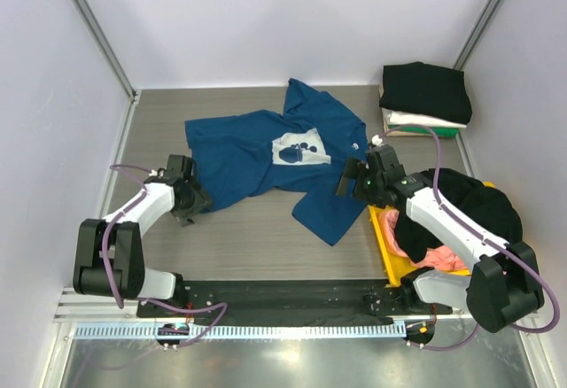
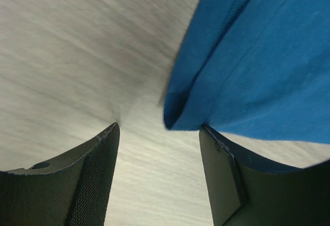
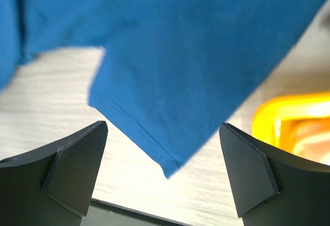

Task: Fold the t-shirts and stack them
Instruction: Fold the tshirt

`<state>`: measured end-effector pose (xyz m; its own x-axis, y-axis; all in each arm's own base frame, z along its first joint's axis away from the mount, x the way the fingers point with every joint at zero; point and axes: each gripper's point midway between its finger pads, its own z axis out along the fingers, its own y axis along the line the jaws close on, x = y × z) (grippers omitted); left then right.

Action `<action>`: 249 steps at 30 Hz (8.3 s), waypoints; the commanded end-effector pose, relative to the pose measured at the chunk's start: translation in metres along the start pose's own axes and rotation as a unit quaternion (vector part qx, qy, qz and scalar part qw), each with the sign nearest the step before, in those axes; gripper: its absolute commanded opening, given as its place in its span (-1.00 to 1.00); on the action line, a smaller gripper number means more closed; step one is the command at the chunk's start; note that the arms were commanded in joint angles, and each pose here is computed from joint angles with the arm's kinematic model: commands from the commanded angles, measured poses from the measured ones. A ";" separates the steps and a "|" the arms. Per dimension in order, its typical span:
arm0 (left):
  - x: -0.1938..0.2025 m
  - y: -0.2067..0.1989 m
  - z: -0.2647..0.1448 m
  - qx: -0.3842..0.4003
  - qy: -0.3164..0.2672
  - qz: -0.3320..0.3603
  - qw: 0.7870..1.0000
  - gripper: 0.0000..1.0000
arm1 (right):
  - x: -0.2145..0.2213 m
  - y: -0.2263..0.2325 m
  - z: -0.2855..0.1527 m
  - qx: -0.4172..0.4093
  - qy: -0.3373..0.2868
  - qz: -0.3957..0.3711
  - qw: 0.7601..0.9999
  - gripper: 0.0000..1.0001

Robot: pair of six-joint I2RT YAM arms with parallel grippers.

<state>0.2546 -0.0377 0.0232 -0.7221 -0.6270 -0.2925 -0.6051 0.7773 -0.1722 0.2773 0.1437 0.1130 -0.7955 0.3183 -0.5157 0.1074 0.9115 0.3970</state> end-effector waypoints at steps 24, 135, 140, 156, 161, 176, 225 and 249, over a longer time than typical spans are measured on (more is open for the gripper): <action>-0.056 -0.030 0.007 0.042 -0.076 -0.047 0.995 -0.98 | 0.129 -0.043 0.054 0.043 0.117 -0.018 0.992 -0.26; -0.253 -0.066 -0.090 0.117 -0.138 -0.139 0.974 -0.99 | -0.215 0.002 0.026 0.034 -0.121 0.063 0.990 -0.98; -0.192 -0.018 -0.075 0.115 -0.114 -0.166 0.973 -1.00 | -0.117 -0.035 0.039 0.038 -0.062 0.096 0.993 -0.98; -0.079 0.063 -0.039 0.041 -0.028 -0.238 0.970 -0.87 | 0.027 -0.073 0.011 0.023 -0.012 0.164 0.986 -0.23; -0.086 0.074 -0.069 0.045 -0.064 -0.249 0.965 -0.71 | 0.038 -0.064 -0.004 0.009 -0.009 0.152 0.988 0.39; -0.087 0.045 -0.126 0.090 -0.100 -0.062 0.989 0.43 | -0.094 0.038 0.020 -0.018 -0.062 -0.044 0.997 0.48; -0.173 -0.034 -0.094 0.110 -0.172 -0.022 0.979 0.27 | -0.224 0.138 0.293 -0.213 -0.148 -0.062 0.964 -0.97; -0.268 -0.026 0.071 -0.005 -0.068 -0.029 0.997 -0.05 | -0.201 0.116 0.288 -0.274 -0.102 0.005 0.956 -0.98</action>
<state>0.4842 0.1090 0.0335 -0.6345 -0.6718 -0.3822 -0.6575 0.7291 -0.1899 0.6223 0.2597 0.0336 -0.6583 0.4150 -0.6280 -0.2442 0.6715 0.6996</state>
